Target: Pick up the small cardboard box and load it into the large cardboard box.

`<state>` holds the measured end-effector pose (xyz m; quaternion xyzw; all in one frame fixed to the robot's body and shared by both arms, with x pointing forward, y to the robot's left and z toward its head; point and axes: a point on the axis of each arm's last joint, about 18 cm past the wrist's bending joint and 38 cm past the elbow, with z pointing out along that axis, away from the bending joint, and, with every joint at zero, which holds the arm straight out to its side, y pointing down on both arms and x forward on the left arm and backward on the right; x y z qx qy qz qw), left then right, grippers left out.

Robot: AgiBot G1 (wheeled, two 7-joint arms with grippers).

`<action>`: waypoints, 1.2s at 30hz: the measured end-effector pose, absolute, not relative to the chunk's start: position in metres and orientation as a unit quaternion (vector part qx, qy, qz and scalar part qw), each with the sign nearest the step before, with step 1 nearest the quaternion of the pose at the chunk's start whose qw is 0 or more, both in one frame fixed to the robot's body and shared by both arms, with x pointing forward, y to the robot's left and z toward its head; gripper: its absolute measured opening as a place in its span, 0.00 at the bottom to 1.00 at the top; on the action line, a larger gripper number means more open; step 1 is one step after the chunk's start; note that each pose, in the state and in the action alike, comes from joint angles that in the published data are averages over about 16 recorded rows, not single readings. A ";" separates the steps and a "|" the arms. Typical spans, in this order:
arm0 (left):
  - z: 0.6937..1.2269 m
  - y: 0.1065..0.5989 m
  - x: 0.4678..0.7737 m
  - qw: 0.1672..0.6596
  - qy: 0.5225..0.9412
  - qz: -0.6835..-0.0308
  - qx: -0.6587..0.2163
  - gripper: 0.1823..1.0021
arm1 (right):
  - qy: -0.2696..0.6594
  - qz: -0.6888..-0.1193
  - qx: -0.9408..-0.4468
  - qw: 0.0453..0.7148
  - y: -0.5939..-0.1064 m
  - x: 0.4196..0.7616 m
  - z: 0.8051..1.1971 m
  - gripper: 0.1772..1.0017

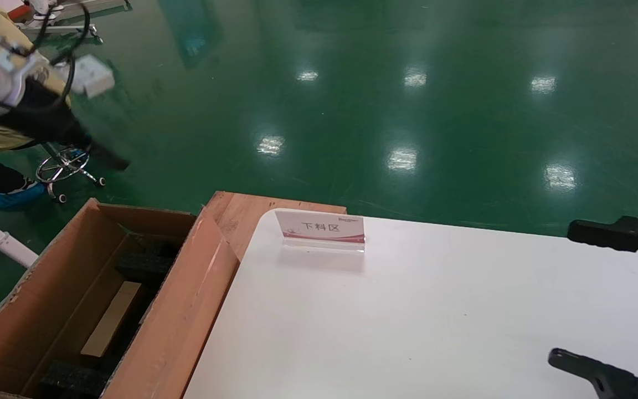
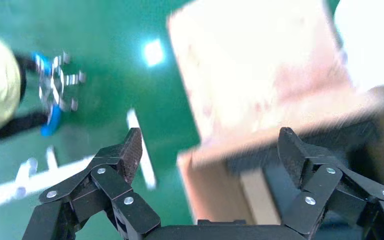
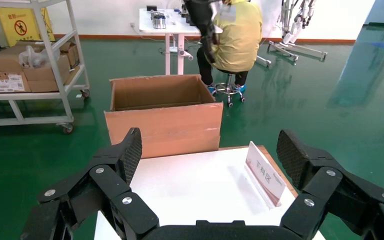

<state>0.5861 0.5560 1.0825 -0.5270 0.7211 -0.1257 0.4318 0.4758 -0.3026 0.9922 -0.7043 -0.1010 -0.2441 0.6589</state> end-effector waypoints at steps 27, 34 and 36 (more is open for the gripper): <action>1.006 0.399 0.629 0.298 0.826 -0.350 -0.327 1.00 | -0.101 -0.244 -0.704 0.659 -0.303 0.476 0.992 1.00; 0.987 0.354 0.620 0.249 0.834 -0.422 -0.253 1.00 | -0.101 -0.244 -0.704 0.659 -0.303 0.476 0.992 1.00; 0.984 0.343 0.615 0.238 0.833 -0.442 -0.232 1.00 | -0.101 -0.244 -0.704 0.659 -0.303 0.476 0.992 1.00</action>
